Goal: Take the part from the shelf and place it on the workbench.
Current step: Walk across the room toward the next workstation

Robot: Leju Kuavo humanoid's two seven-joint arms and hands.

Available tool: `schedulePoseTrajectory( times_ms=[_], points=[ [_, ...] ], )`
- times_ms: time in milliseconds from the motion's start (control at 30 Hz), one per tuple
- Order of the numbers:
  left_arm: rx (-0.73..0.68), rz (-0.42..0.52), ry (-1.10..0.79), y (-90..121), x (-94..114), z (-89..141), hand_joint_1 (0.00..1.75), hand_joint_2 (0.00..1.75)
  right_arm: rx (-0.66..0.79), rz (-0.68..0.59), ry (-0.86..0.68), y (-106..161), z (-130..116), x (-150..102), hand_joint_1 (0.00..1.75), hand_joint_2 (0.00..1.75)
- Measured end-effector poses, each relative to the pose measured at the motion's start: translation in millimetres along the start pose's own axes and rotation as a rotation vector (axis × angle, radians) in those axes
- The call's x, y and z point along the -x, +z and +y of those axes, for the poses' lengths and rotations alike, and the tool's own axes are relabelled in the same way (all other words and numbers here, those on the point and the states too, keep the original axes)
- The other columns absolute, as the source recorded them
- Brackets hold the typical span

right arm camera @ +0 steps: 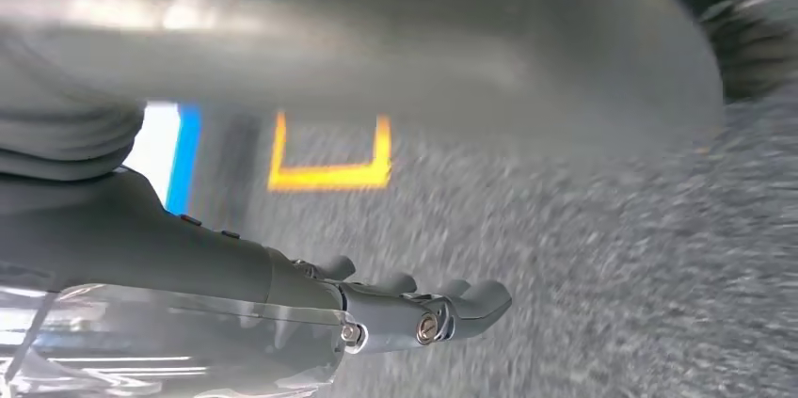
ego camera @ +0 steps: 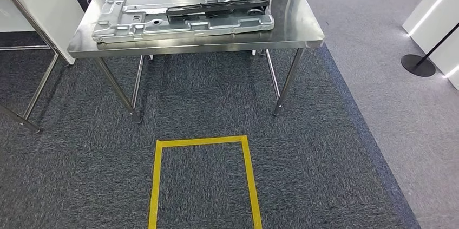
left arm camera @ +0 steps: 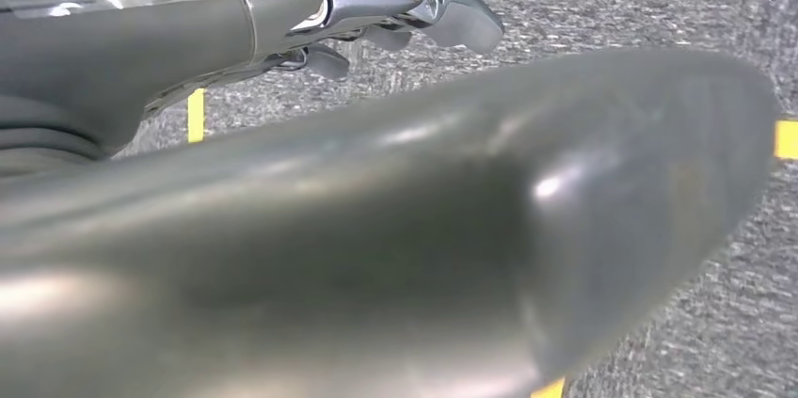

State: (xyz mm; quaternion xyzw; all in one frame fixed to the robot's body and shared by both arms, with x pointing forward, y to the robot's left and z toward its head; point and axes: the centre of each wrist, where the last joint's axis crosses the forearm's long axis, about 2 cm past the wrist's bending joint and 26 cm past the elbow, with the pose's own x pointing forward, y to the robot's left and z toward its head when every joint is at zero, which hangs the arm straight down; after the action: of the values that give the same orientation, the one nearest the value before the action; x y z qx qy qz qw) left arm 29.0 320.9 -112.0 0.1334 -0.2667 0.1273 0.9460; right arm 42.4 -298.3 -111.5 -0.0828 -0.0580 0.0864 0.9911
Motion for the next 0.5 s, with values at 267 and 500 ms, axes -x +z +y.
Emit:
schedulePoseTrajectory(
  times_ms=[267, 500],
  points=[
    [0.001, 0.002, -0.002, -0.4, -1.0, -0.5, 0.00, 0.00, -0.011, -0.018, -0.100, -0.4, -2.3, 2.5, 0.00, 1.75],
    [-0.008, 0.028, 0.013, -1.4, -2.6, 0.3, 0.00, 1.75, -0.018, -0.038, -0.138, -0.5, -2.9, 2.5, 0.00, 0.00]
  ],
)
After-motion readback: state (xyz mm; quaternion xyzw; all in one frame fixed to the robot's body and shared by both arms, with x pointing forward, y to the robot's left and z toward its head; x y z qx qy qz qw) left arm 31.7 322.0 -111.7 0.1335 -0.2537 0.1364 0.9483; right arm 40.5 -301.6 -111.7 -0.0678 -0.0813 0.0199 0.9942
